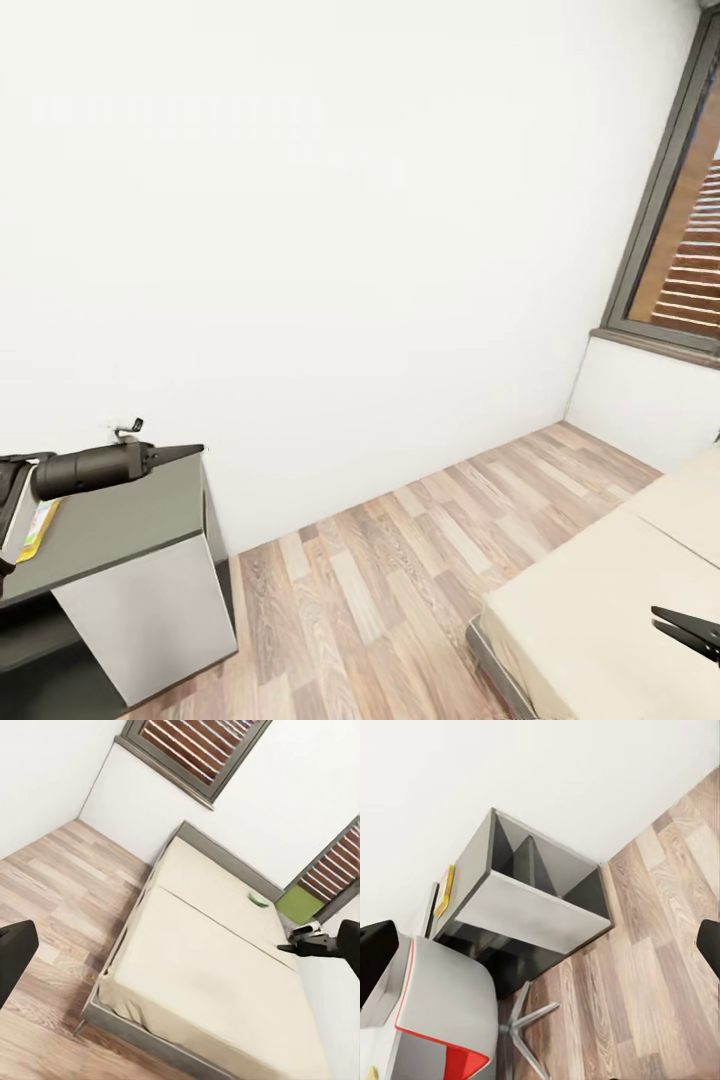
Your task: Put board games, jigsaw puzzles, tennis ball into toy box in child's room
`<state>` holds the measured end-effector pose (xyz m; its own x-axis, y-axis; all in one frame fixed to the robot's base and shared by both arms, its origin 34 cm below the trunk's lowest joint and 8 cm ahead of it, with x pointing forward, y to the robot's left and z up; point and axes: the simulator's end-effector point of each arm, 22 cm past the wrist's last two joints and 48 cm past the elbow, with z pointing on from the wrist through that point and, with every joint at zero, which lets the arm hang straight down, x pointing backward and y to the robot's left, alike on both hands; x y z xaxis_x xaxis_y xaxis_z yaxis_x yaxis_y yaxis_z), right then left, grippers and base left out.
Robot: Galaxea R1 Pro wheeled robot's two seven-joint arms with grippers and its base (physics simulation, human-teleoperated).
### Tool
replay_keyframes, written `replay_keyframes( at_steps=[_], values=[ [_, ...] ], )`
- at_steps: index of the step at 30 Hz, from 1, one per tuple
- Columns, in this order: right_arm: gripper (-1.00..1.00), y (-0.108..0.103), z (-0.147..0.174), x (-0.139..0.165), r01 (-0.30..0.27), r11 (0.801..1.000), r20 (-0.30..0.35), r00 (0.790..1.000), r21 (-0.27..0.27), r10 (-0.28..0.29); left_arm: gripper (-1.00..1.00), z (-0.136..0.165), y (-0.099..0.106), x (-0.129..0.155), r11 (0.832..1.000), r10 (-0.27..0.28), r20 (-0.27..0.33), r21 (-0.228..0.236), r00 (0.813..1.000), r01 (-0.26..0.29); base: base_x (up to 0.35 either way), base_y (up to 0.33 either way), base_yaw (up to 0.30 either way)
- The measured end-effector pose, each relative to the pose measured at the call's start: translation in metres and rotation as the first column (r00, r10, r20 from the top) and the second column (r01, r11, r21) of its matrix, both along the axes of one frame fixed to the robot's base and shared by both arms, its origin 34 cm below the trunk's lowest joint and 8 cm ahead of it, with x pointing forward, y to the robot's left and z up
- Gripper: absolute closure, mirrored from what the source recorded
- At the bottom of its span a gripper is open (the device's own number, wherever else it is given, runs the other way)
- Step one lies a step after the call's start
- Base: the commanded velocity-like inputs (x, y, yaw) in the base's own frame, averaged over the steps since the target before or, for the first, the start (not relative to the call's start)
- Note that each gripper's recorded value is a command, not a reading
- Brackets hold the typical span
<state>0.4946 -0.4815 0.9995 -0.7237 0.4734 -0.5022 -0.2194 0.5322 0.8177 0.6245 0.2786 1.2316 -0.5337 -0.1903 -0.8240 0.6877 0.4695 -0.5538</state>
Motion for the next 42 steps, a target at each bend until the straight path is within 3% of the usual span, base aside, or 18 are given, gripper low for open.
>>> replay_keyframes(
  at_steps=[14,31,37,42],
  values=[
    [-1.00,-0.006,-0.007,-0.010,0.021,1.000,0.012,1.000,-0.018,-0.020,-1.00,-0.014,0.009,0.003,1.000,0.016,-0.009,-0.005,1.000,-0.016,0.000,0.000,-0.192],
    [-1.00,-0.006,-0.008,-0.011,0.021,1.000,0.016,1.000,-0.023,-0.020,-1.00,-0.026,0.013,0.002,1.000,0.023,-0.017,0.001,1.000,-0.023,0.000,0.000,-0.015],
    [-1.00,-0.004,-0.011,-0.011,0.019,1.000,0.012,1.000,-0.020,-0.019,-1.00,-0.034,0.016,0.002,0.999,0.026,0.007,0.019,1.000,-0.026,-0.042,0.077,0.000],
    [-1.00,0.004,-0.015,-0.009,0.010,1.000,0.014,1.000,-0.006,-0.009,-1.00,-0.054,0.023,0.004,0.999,0.041,-0.027,0.012,0.999,-0.040,-0.033,0.024,-0.016]
  ],
)
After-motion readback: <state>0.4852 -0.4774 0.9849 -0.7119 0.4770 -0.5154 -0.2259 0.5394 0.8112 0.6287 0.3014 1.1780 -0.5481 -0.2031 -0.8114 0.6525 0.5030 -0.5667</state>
